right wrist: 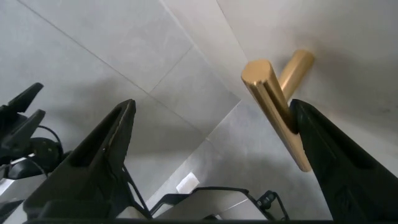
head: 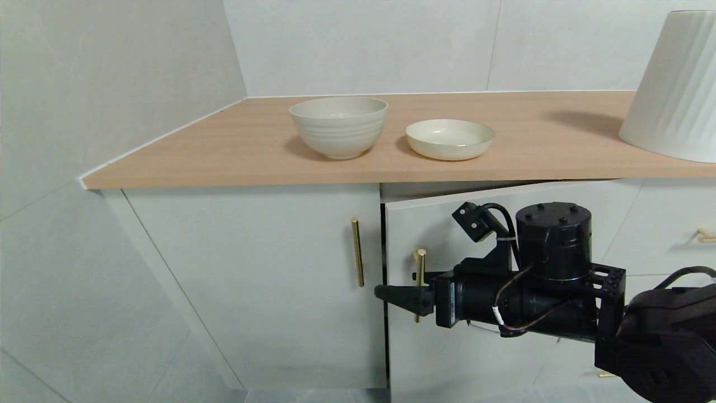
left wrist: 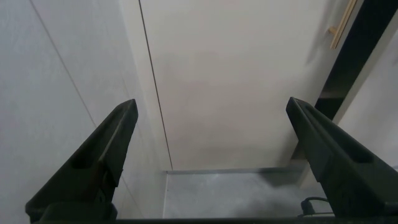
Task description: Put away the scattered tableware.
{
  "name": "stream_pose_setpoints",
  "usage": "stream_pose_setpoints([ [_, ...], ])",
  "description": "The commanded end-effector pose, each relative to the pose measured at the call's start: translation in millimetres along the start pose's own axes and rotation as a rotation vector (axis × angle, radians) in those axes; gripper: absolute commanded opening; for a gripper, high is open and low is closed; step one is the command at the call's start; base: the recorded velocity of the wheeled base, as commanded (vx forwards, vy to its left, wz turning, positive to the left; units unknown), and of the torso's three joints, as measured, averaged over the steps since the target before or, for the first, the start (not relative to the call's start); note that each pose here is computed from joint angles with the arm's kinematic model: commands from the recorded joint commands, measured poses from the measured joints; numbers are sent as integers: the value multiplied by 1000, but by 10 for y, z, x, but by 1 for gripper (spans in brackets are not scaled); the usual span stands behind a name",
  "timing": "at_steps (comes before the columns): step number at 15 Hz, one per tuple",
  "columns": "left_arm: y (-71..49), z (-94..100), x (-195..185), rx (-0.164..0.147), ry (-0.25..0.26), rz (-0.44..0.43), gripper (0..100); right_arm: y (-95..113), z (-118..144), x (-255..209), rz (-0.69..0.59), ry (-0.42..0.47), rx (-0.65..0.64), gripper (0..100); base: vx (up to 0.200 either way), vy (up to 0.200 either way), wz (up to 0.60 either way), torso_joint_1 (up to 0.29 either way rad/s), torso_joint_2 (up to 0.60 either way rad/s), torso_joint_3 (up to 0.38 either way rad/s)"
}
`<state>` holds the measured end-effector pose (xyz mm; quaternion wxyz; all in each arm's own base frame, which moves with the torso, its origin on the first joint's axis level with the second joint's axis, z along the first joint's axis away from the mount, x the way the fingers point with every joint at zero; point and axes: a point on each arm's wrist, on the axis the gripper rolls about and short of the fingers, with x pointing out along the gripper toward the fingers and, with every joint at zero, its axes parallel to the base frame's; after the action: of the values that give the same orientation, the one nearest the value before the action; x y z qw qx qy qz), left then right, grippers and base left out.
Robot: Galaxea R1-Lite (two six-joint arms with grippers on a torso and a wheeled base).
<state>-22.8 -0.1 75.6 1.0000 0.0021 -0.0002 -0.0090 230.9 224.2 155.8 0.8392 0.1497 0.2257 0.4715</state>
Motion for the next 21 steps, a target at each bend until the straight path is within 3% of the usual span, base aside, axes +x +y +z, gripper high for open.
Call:
stream_pose_setpoints([
  [1, 0, -1, 0, 0, 0, 0, 100, 36, 5, -10, 11, -1, 0, 100, 0, 0, 0, 0, 0, 0],
  [10, -1, 2, 0, 10, -3, -3, 100, 114, 13, -118, 73, 9, 13, 100, 0, 0, 0, 0, 0, 0],
  [11, -3, 45, -10, 10, -21, -12, 100, 110, 6, -115, 72, 12, 14, 100, 0, 0, 0, 0, 0, 0],
  [12, -11, 207, -67, 6, -72, -49, 100, 113, 9, -119, 73, 10, 14, 100, 0, 0, 0, 0, 0, 0],
  [13, -30, 372, -121, 4, -90, -136, 100, 120, 10, -121, 75, 10, 13, 100, 0, 0, 0, 0, 0, 0],
  [17, -89, 1093, 73, -17, 44, -445, 100, 131, 33, -139, 77, 0, 10, 100, 0, 0, 0, 0, 0, 0],
  [19, -106, 1355, 403, -46, 147, -544, 100, 134, 38, -142, 79, -3, 9, 100, 0, 0, 0, 0, 0, 0],
  [21, -112, 1497, 786, -78, 249, -590, 100, 135, 42, -140, 82, -11, 4, 100, 0, 0, 0, 0, 0, 0],
])
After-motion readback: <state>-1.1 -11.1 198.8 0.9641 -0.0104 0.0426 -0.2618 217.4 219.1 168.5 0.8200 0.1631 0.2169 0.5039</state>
